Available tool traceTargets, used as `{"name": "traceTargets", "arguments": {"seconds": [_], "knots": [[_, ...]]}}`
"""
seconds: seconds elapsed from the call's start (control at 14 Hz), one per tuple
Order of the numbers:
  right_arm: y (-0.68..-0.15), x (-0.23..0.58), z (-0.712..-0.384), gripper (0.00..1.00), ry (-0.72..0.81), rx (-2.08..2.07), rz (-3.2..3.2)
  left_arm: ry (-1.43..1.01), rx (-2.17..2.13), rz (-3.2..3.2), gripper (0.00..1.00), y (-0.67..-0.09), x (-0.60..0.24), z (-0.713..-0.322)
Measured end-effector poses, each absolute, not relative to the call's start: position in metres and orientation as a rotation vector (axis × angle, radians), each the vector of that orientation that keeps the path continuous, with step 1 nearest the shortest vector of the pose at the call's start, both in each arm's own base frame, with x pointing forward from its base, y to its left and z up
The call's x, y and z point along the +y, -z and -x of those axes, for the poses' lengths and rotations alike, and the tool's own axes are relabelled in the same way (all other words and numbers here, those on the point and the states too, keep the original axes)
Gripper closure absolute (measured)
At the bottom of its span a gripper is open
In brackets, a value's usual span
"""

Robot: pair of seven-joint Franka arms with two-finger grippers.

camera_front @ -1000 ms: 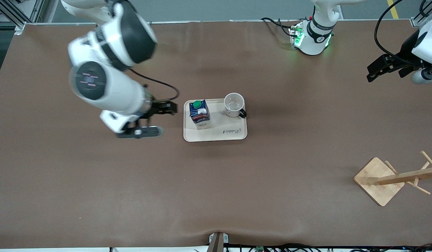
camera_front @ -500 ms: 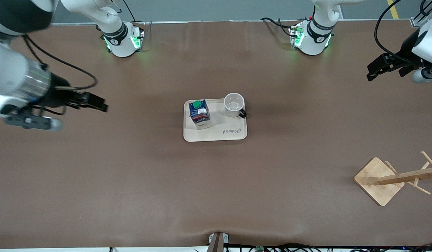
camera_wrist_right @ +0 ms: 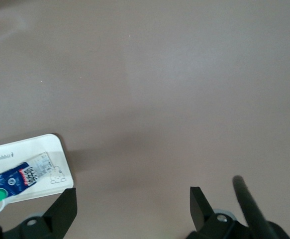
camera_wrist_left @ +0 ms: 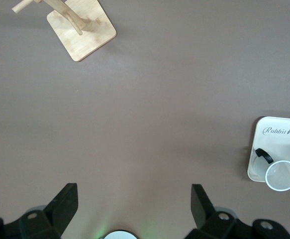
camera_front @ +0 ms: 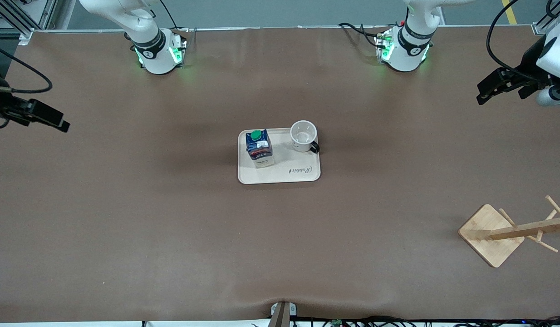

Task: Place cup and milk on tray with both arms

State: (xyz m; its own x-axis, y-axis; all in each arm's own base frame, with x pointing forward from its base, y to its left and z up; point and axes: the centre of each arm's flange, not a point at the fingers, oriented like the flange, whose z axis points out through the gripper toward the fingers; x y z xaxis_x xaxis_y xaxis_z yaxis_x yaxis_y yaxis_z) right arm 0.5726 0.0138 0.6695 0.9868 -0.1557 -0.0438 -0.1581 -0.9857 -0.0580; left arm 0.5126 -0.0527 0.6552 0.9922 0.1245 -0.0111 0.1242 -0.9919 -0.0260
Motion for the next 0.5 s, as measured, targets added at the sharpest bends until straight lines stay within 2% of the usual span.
{"name": "traceTargets", "arguments": {"seconds": [0.5], "knots": [[-0.679,-0.053,-0.53,0.0,-0.046,0.061,3.132,-0.019,-0.204,3.111,0.0,-0.655,-0.052,-0.516]]}}
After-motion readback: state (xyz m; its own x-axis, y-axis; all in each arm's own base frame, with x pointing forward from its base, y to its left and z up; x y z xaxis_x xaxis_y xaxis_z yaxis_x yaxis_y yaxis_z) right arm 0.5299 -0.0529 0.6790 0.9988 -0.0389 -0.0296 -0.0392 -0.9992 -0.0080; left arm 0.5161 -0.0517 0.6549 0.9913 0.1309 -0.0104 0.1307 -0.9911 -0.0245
